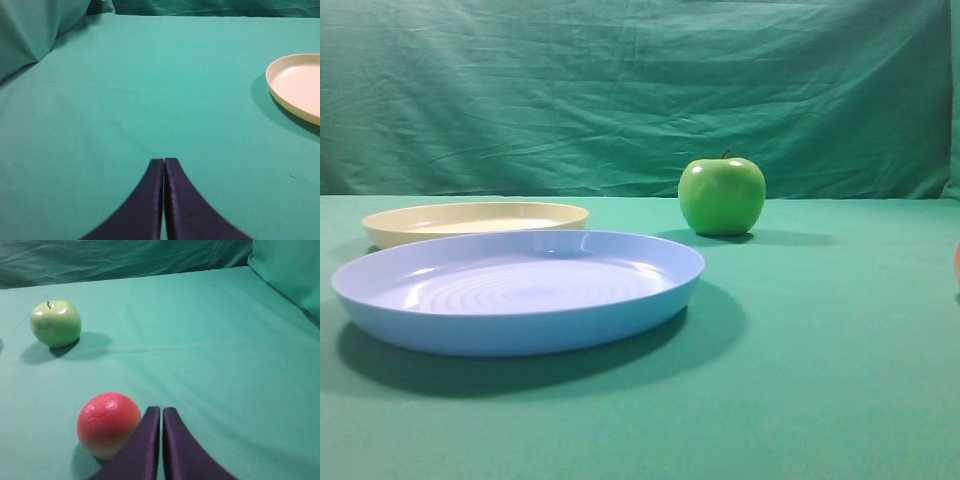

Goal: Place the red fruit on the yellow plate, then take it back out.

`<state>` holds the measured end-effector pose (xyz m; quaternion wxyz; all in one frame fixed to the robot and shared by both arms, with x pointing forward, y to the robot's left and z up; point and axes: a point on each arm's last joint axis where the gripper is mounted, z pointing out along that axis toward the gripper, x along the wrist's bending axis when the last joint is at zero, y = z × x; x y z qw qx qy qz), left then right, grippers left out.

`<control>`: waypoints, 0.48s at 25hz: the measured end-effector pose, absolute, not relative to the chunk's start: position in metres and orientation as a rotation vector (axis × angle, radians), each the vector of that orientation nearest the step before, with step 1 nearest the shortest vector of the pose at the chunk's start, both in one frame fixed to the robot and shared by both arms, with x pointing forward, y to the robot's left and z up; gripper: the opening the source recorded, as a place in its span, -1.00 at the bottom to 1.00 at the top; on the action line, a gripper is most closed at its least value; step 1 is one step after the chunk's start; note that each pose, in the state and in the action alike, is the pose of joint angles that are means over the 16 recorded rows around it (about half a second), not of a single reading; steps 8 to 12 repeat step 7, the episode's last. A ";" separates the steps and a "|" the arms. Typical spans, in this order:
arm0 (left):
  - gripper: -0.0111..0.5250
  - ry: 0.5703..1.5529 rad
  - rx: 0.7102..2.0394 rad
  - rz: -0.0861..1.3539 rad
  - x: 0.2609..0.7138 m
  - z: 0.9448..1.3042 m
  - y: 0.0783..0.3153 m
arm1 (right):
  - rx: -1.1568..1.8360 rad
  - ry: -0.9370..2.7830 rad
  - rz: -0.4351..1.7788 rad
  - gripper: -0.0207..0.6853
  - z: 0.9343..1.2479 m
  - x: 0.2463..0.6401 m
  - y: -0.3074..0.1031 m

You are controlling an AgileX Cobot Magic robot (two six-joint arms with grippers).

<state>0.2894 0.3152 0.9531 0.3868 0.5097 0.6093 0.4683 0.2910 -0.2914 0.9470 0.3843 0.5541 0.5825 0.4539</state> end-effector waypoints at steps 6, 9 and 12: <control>-0.96 1.551 1.298 1.192 0.289 0.953 0.315 | 1.412 1.485 1.156 -0.94 0.947 0.291 -0.291; -0.96 1.551 1.298 1.192 0.289 0.953 0.315 | 1.412 1.486 1.156 -0.94 0.947 0.291 -0.291; -0.96 1.551 1.298 1.192 0.289 0.953 0.315 | 1.412 1.486 1.156 -0.94 0.947 0.291 -0.291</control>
